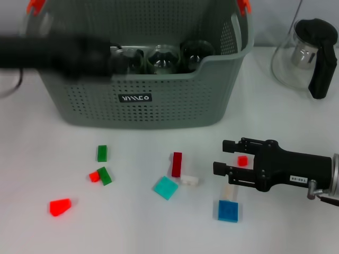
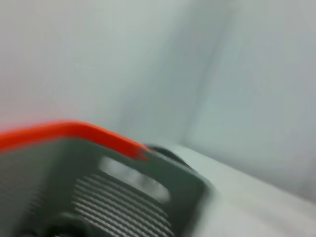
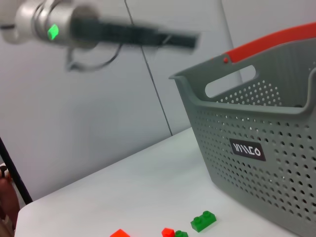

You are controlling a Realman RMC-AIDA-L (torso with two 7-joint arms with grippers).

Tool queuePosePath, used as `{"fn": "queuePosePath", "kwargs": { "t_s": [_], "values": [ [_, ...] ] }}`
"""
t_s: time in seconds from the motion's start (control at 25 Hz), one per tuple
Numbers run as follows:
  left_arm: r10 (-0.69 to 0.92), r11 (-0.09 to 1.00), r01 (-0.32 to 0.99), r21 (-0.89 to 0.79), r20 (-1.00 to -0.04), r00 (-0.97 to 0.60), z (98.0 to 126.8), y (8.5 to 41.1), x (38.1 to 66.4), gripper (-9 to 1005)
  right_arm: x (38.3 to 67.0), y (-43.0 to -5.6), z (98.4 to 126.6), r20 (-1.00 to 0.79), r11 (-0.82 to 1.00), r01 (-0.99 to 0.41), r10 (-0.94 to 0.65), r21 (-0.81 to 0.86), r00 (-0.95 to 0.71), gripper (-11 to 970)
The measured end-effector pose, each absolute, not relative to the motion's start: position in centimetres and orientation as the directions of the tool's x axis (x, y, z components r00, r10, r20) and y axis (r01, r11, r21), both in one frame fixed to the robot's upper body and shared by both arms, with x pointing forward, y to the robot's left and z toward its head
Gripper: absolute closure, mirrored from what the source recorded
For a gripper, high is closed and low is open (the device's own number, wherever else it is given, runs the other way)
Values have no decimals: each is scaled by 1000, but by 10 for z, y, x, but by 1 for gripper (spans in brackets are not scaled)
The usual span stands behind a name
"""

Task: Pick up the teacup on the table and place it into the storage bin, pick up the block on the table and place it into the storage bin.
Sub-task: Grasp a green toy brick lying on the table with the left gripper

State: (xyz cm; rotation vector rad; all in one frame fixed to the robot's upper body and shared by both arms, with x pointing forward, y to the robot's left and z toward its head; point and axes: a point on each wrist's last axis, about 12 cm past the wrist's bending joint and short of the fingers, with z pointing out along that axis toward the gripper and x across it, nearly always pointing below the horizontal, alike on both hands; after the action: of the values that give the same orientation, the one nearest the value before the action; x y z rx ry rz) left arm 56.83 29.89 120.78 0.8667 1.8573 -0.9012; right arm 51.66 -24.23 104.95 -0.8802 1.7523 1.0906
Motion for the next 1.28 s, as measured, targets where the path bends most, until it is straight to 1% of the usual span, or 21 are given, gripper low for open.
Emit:
{"fn": "queuePosePath", "kwargs": {
  "t_s": [0.08,0.16,0.32,0.56,0.64,0.88,1.12,1.28],
  "values": [
    [257,439,883,-165,-919,-300,1191,305,548,174,517,-243,1050,-920,368,-877,-118,310,-374,247],
    [279,423,899,-114,-928,-248,1176,308,534,175,517,-243,1050,-920,370,-876,-119,309,-374,247],
    [330,428,898,-101,-908,-259,1147,309,519,177,517,-244,1049,-919,375,-873,-117,311,-378,246],
    [348,497,859,-123,-878,-328,1114,312,519,180,517,-245,1049,-918,379,-870,-114,314,-380,247],
    [373,490,865,-106,-872,-318,1107,312,518,181,517,-245,1049,-918,381,-870,-114,314,-381,248],
    [475,418,908,-36,-843,-252,1082,306,512,184,516,-246,1047,-915,391,-864,-115,317,-388,247],
    [520,419,907,-33,-810,-270,1062,302,514,187,517,-246,1045,-911,399,-860,-120,319,-394,247],
    [542,425,904,-36,-790,-287,1056,301,515,189,517,-246,1045,-911,400,-859,-120,319,-394,247]
  ]
}}
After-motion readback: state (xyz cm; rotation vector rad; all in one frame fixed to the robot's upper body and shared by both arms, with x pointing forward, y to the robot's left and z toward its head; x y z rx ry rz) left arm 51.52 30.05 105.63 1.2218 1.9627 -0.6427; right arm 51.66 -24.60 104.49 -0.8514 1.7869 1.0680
